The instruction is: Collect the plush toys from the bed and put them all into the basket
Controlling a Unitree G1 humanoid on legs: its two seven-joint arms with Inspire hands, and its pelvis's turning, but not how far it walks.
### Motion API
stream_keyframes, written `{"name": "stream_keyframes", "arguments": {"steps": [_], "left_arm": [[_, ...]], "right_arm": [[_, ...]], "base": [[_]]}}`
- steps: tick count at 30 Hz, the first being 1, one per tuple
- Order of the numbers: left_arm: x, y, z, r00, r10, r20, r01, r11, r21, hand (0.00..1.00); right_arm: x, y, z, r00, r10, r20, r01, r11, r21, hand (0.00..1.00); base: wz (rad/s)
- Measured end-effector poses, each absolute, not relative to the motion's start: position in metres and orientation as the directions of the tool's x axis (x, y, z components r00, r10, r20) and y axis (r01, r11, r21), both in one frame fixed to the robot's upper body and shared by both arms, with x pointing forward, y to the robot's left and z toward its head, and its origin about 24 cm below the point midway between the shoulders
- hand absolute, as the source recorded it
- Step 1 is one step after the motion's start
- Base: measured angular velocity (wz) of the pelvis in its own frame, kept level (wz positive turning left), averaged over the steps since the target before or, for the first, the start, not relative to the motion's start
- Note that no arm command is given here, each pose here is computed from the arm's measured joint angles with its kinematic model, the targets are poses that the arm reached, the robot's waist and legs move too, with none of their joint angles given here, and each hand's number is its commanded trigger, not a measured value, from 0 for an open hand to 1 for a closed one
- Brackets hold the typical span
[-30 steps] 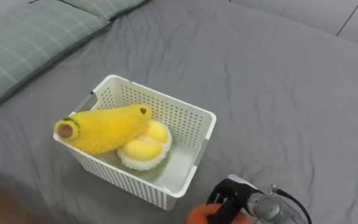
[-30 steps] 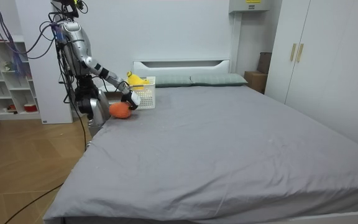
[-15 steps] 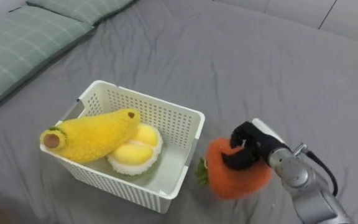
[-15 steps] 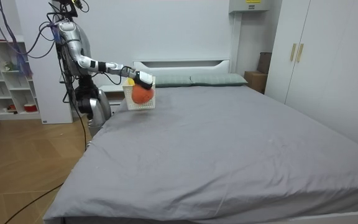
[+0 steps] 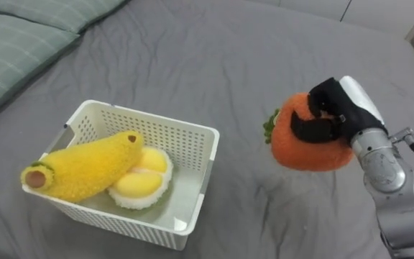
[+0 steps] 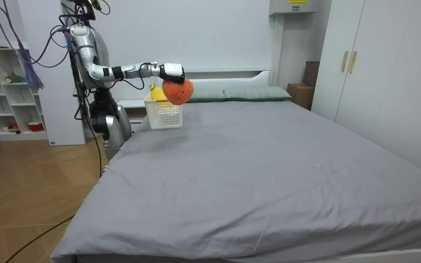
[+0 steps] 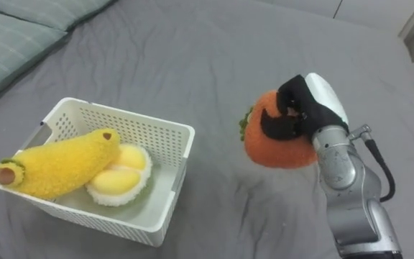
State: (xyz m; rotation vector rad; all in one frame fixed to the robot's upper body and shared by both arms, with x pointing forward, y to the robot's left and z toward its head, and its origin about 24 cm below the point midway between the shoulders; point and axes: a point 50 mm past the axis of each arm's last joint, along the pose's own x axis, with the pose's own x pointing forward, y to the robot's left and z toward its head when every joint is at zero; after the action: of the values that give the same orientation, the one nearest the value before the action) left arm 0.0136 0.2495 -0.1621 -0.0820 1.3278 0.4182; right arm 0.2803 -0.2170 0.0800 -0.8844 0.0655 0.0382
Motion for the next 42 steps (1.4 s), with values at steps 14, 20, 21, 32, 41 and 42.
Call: {"name": "stream_keyframes", "arguments": {"steps": [14, 20, 21, 32, 41, 42], "left_arm": [[0.011, 0.248, -0.163, 0.169, 0.244, -0.955, -0.325, 0.928, 0.18, 0.0], [0.02, 0.248, -0.163, 0.183, 0.227, -0.956, -0.302, 0.939, 0.165, 0.0], [0.022, 0.248, -0.162, 0.189, 0.227, -0.955, -0.302, 0.939, 0.163, 0.0], [0.037, 0.247, -0.163, 0.211, 0.216, -0.953, -0.261, 0.952, 0.158, 0.0], [0.042, 0.247, -0.162, 0.21, 0.211, -0.955, -0.242, 0.957, 0.158, 0.0], [0.043, 0.247, -0.162, 0.21, 0.211, -0.955, -0.241, 0.957, 0.158, 0.0]], "right_arm": [[0.287, -0.184, 0.124, 0.989, 0.12, 0.083, -0.013, 0.637, -0.771, 1.0], [0.293, -0.157, 0.13, 0.975, 0.211, 0.072, -0.079, 0.629, -0.774, 1.0], [0.293, -0.154, 0.129, 0.973, 0.222, 0.067, -0.09, 0.625, -0.775, 1.0], [0.287, -0.103, 0.115, 0.905, 0.422, -0.053, -0.302, 0.55, -0.779, 0.0], [0.278, -0.071, 0.091, 0.832, 0.515, -0.207, -0.483, 0.487, -0.728, 0.0], [0.278, -0.07, 0.09, 0.828, 0.517, -0.215, -0.49, 0.485, -0.724, 0.0]], "base": [[-0.01], [0.1], [0.16], [0.06], [0.04], [0.06]]}}
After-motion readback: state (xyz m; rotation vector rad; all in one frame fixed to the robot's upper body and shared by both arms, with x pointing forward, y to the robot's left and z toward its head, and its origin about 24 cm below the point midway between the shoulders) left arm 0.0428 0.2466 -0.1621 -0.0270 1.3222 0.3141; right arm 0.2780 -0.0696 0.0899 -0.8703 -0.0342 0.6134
